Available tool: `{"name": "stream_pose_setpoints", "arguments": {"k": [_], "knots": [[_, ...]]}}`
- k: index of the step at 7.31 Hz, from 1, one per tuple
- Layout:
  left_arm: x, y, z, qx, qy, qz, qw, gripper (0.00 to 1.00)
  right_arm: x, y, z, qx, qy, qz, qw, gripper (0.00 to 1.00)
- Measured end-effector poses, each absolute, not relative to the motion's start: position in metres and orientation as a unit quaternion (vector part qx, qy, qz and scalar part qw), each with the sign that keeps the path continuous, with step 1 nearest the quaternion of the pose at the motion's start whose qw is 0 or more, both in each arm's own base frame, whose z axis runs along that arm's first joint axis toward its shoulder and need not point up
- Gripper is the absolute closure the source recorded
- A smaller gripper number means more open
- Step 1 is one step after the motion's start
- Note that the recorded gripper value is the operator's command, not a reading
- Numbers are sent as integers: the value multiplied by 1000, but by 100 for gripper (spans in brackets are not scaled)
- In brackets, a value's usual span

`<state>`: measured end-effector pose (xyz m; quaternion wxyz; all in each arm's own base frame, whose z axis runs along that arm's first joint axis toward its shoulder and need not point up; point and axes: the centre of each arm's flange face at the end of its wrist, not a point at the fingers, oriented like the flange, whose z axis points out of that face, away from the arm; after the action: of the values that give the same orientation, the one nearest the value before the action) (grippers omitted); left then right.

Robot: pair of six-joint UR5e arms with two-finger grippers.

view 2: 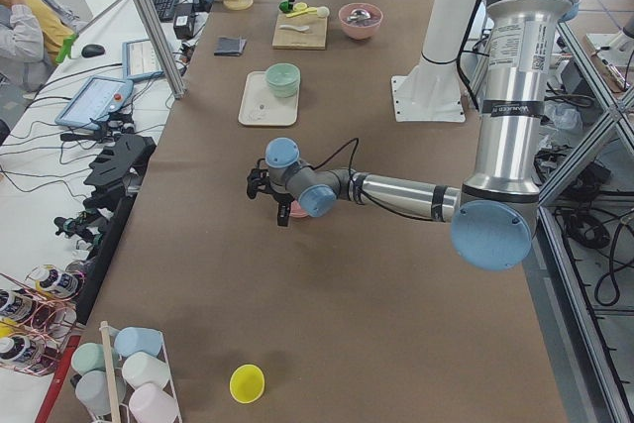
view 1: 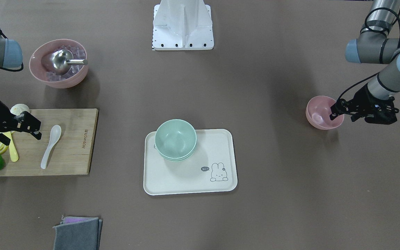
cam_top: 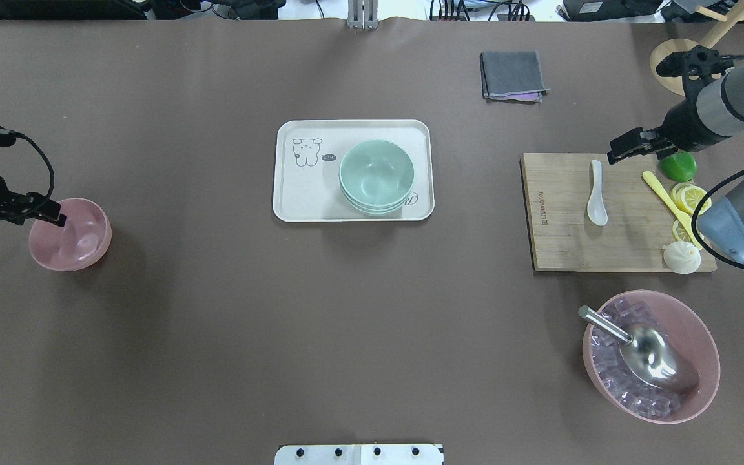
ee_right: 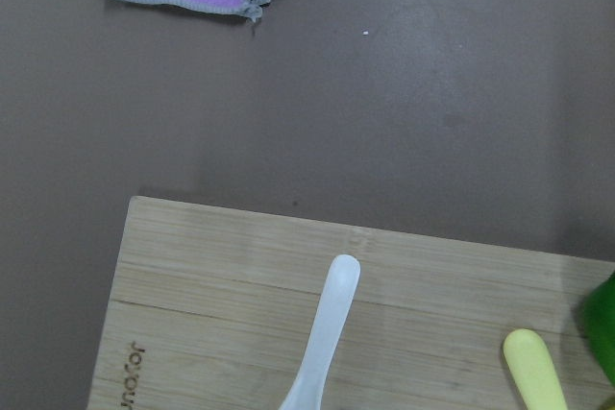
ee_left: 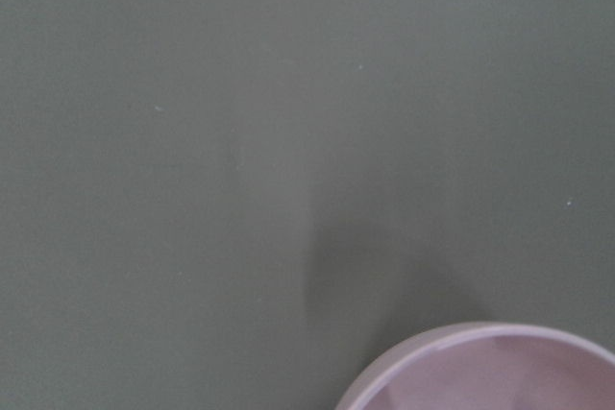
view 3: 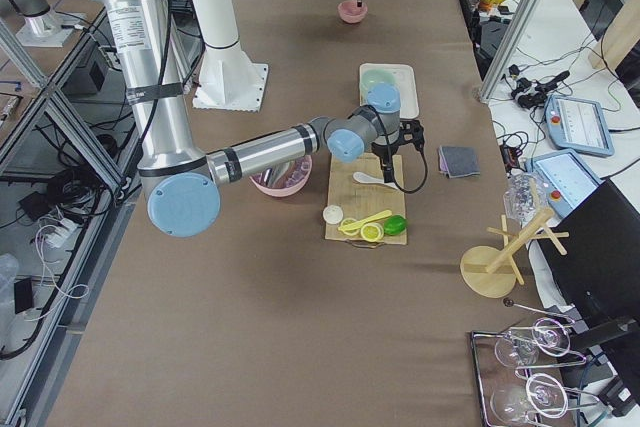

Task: Stack pink bowl on green and place spoon
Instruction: 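Lower left gripper onto pink bowl rim while right gripper reaches for spoon, then carry pink bowl onto green bowl with left gripper while right grasps spoon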

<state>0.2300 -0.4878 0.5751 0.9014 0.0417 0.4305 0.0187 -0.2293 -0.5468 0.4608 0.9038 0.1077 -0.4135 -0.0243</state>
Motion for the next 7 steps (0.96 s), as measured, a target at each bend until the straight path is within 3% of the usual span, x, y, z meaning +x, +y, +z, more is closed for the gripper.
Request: {"name": "stream_pose_setpoints", "arguments": {"k": [1, 4, 6, 7], "knots": [[230, -484, 577, 40, 433, 20, 900, 100, -231, -547, 460, 108, -414, -25, 904, 1], [234, -476, 573, 20, 453, 28, 891, 100, -234, -550, 456, 112, -414, -27, 903, 1], [242, -485, 524, 21, 484, 16, 875, 100, -235, -554, 461, 112, -408, -23, 906, 1], [255, -503, 470, 19, 506, -19, 862, 100, -238, -557, 467, 112, -400, -17, 910, 1]]}}
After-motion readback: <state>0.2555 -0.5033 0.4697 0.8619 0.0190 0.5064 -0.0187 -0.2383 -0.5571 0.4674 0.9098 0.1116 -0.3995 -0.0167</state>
